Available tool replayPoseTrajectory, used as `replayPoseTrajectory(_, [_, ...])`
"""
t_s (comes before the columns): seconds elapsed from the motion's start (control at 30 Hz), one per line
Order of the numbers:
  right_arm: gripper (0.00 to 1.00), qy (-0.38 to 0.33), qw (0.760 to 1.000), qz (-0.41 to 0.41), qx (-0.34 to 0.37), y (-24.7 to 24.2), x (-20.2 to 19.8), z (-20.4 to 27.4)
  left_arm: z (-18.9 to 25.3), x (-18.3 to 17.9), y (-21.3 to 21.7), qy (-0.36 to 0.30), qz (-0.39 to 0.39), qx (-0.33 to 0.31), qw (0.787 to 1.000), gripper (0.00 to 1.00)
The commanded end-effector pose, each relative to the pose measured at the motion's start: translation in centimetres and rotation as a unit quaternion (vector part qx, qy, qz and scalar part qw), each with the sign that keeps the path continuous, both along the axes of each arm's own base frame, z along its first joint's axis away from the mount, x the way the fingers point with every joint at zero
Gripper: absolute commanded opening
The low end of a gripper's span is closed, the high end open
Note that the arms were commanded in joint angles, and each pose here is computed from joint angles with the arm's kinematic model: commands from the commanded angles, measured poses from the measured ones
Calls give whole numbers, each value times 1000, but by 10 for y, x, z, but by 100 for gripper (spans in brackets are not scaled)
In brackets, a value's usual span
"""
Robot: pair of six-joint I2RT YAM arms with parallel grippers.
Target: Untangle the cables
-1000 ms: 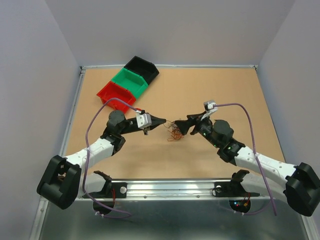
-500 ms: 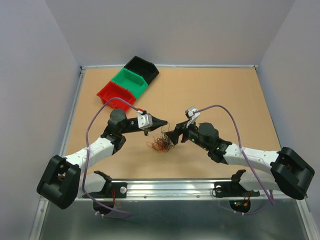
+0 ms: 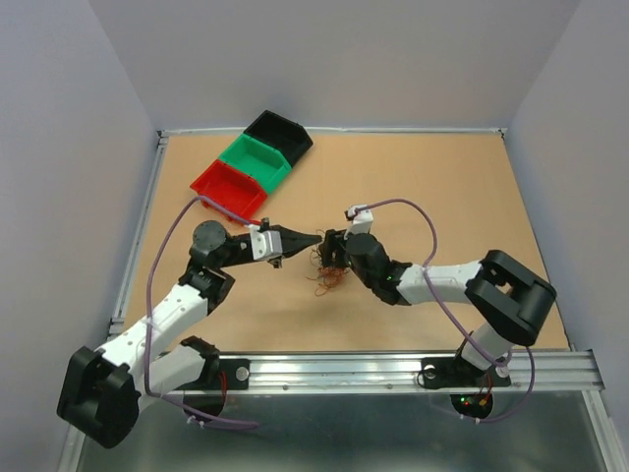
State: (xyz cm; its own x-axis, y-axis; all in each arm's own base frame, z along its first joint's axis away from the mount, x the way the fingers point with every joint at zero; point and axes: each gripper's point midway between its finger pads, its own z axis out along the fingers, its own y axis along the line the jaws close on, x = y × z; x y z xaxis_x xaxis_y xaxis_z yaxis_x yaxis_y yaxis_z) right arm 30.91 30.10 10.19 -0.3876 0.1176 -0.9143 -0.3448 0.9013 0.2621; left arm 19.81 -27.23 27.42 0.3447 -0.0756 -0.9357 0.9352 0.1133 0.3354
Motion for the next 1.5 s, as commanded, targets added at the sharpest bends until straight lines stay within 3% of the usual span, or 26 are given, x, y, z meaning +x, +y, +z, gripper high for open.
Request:
replayPoseTrajectory(0.0, [71,79,988,-135,-14,-32,42,-32,65,12,30,-72,99,-88,989,0])
replayPoseTrajectory(0.03, [71,101,985,-140,11,-35,44,-37,64,18,39,-63,131,-106,984,0])
replayPoseTrajectory(0.07, [70,110,980,-164,33,-54,54,-36,89,31,66,-86,200,-159,963,0])
replayPoseTrajectory(0.13, [69,129,970,-195,66,-76,53,-43,87,42,96,-64,266,-210,939,0])
replayPoseTrajectory(0.17, [67,123,965,-219,76,-92,58,-39,103,43,118,-83,303,-252,915,0])
replayPoseTrajectory(0.2, [66,116,962,-232,83,-104,53,-33,105,57,145,-58,367,-295,880,0])
replayPoseTrajectory(0.27, [63,90,952,-276,95,-125,54,-21,107,70,171,-39,422,-330,843,0])
replayPoseTrajectory(0.3, [63,75,949,-288,105,-133,52,-8,106,81,194,-28,469,-349,811,0])
replayPoseTrajectory(0.4, [66,53,914,-389,100,-177,42,-1,100,103,218,8,515,-364,776,0])
replayPoseTrajectory(0.43, [66,42,910,-397,107,-184,41,13,92,112,219,26,518,-359,776,0])
replayPoseTrajectory(0.5, [66,30,911,-395,115,-188,37,25,88,116,206,29,496,-339,799,0])
replayPoseTrajectory(0.57, [44,27,920,-372,120,-184,34,31,82,121,186,30,461,-311,830,0])
replayPoseTrajectory(0.63, [28,28,939,-324,115,-167,37,31,71,107,133,20,339,-233,911,2])
replayPoseTrajectory(0.67, [27,27,944,-307,117,-161,38,34,70,111,130,25,338,-230,912,9])
replayPoseTrajectory(0.7, [26,29,950,-289,115,-153,42,31,62,99,108,20,277,-191,941,27])
replayPoseTrajectory(0.8, [36,46,961,-255,95,-137,47,22,43,89,76,34,187,-131,973,53])
replayPoseTrajectory(0.83, [42,49,964,-246,90,-134,47,21,41,89,70,28,175,-120,977,65])
replayPoseTrajectory(0.87, [62,48,965,-239,92,-132,46,23,28,87,59,44,155,-101,982,73])
replayPoseTrajectory(0.9, [77,50,967,-234,90,-131,45,22,22,87,53,46,147,-89,984,73])
replayPoseTrajectory(0.93, [90,48,970,-219,91,-128,44,26,12,90,46,45,143,-67,986,82])
replayPoseTrajectory(0.97, [93,45,972,-213,93,-126,43,28,5,89,40,43,135,-54,988,85])
replayPoseTrajectory(1.0, [95,39,972,-207,100,-124,43,32,-2,82,26,43,116,-40,992,97])
replayPoseTrajectory(1.03, [98,36,975,-195,102,-122,40,34,-13,82,18,30,115,-12,993,98])
replayPoseTrajectory(1.23, [100,18,970,-209,124,-129,39,48,-50,93,-20,27,144,41,988,99])
replayPoseTrajectory(1.37, [100,6,956,-254,145,-149,33,57,-74,140,-28,81,231,59,968,99])
replayPoseTrajectory(1.47, [100,-11,946,-281,158,-163,29,68,-93,156,-49,114,232,89,962,99])
